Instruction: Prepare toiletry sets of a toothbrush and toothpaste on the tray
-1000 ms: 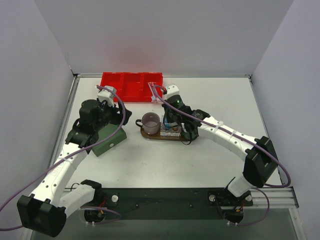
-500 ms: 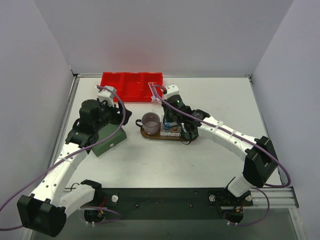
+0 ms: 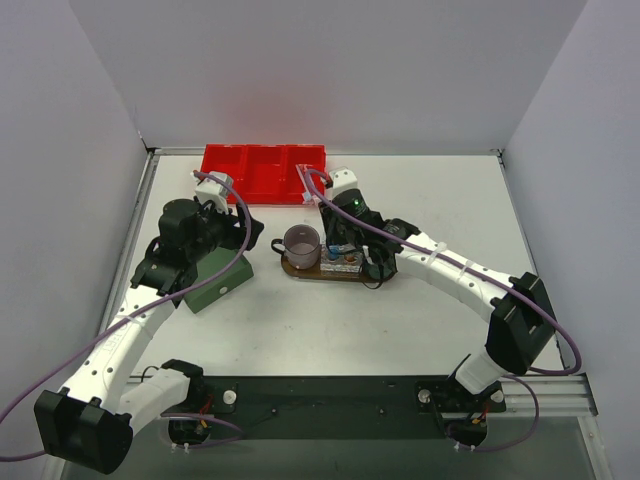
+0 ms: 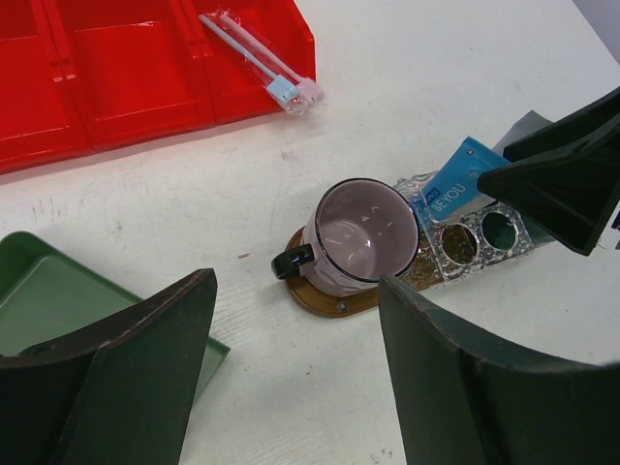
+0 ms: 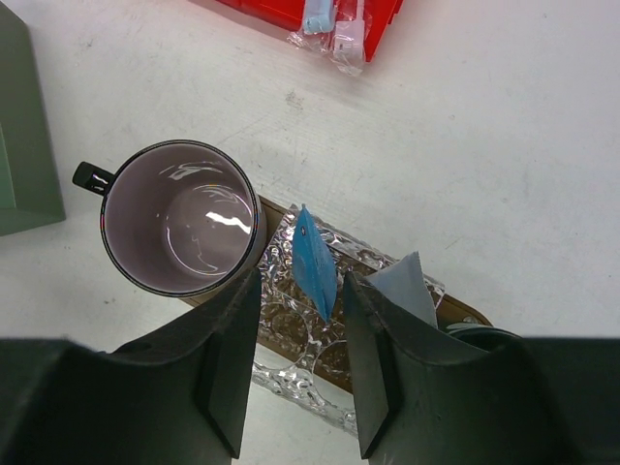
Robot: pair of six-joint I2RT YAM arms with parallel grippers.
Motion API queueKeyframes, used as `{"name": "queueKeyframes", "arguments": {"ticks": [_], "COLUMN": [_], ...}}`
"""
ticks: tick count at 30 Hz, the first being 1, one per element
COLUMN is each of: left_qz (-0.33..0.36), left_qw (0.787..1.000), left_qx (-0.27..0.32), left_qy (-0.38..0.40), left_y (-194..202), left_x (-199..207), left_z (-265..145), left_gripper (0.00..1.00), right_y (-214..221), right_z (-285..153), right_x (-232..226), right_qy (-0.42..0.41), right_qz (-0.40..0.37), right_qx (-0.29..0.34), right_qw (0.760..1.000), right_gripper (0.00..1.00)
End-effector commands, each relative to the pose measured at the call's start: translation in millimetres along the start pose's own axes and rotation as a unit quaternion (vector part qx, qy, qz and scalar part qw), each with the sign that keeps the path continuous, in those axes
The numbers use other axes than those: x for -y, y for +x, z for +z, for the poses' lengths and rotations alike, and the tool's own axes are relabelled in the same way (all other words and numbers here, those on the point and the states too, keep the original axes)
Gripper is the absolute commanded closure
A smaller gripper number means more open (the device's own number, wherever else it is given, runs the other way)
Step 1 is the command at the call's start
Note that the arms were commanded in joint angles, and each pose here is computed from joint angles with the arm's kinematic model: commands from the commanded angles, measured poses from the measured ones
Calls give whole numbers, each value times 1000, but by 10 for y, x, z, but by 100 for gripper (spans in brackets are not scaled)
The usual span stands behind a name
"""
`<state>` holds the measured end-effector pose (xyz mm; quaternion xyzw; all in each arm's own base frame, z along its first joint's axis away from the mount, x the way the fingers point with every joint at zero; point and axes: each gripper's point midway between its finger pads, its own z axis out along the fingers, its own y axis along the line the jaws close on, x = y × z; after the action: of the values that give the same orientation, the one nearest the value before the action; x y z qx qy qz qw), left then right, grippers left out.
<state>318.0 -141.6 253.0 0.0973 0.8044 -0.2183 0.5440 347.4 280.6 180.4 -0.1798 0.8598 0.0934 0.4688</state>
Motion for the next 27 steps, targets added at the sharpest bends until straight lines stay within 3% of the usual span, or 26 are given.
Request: {"name": "queueKeyframes", "arguments": {"ticks": [1, 14, 22, 27], "left_qz": [11, 13, 5, -20], "left_qw": [1000, 1000, 1000, 1000], "left_qx": [22, 21, 15, -2], "left_qy": [9, -5, -13, -14], "left_y": [-139, -134, -143, -179], "left_x": [29, -23, -45, 68], "left_z": [-7, -11, 123, 330], "left_gripper": [22, 22, 30, 33], "right_y": [-325, -630, -838, -877], "right_z": [-150, -491, -758, -903], "right_x": [-47, -224, -156, 155], "right_qy": [-11, -58, -80, -72], "right_qz": [4, 3, 37, 81], "right_qx": [38, 67, 84, 95], "right_qw": [999, 996, 993, 990], "right_gripper": [64, 46, 43, 43]}}
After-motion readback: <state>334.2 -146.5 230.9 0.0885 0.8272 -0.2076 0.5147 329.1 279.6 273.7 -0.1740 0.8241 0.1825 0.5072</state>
